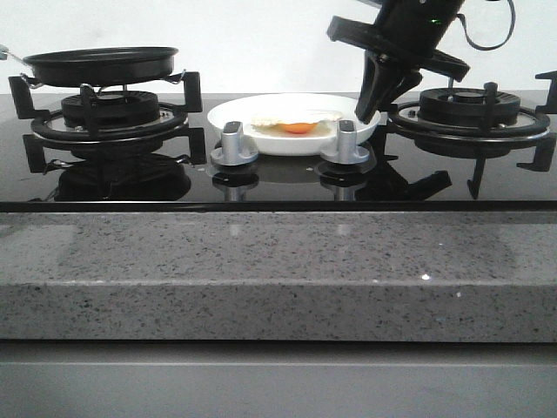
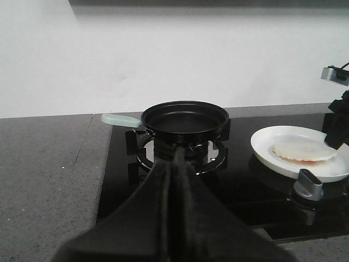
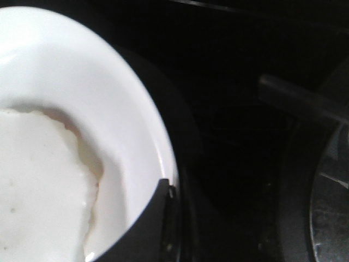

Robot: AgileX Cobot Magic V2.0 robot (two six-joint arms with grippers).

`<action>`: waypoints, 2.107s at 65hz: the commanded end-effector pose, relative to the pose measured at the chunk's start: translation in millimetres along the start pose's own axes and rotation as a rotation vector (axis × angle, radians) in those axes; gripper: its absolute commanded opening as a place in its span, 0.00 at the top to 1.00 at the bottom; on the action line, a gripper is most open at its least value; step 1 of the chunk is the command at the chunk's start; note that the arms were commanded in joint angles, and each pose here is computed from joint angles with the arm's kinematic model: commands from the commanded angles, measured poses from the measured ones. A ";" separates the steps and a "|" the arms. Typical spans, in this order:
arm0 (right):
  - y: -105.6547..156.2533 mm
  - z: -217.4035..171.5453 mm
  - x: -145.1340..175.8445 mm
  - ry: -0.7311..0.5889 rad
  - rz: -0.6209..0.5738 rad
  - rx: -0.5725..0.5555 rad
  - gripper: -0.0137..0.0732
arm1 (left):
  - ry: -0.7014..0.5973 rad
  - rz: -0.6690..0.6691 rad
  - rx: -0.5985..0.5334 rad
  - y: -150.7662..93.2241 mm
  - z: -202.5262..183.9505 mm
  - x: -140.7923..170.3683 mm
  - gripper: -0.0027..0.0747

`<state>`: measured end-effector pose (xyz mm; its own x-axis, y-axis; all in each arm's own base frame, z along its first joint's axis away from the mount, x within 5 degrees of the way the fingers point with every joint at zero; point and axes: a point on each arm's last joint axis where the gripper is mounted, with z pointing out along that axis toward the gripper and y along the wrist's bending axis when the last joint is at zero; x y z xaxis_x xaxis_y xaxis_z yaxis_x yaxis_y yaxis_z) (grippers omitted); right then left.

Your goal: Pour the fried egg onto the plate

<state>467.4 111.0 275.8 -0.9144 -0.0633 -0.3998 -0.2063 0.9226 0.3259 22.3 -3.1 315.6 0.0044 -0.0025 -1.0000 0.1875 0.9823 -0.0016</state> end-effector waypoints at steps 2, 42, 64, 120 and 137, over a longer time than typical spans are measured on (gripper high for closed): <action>11.1 -39.0 -8.8 -0.106 -0.038 -0.001 0.74 | -0.097 -0.015 0.013 -0.6 -1.2 -14.5 0.99; 29.6 -123.3 -8.3 -0.152 -0.125 0.055 0.54 | -0.097 -0.015 0.013 -0.6 -1.2 -14.5 0.99; 43.4 -166.5 0.6 -0.237 -0.151 0.052 0.91 | -0.097 -0.015 0.013 -0.6 -1.2 -14.5 0.99; 29.6 -232.0 202.5 -0.555 -0.170 0.224 0.91 | -0.097 -0.015 0.013 -0.6 -1.2 -14.5 0.99; 12.0 -207.7 281.7 -0.767 -0.206 0.234 0.91 | -0.097 -0.015 0.013 -0.6 -1.2 -14.5 0.99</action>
<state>148.5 29.5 343.1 -0.5168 -0.0565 -0.8542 -0.1952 0.9793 0.0533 22.3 -3.1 315.6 0.0044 -0.0025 -1.0000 0.1875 0.9823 -0.0016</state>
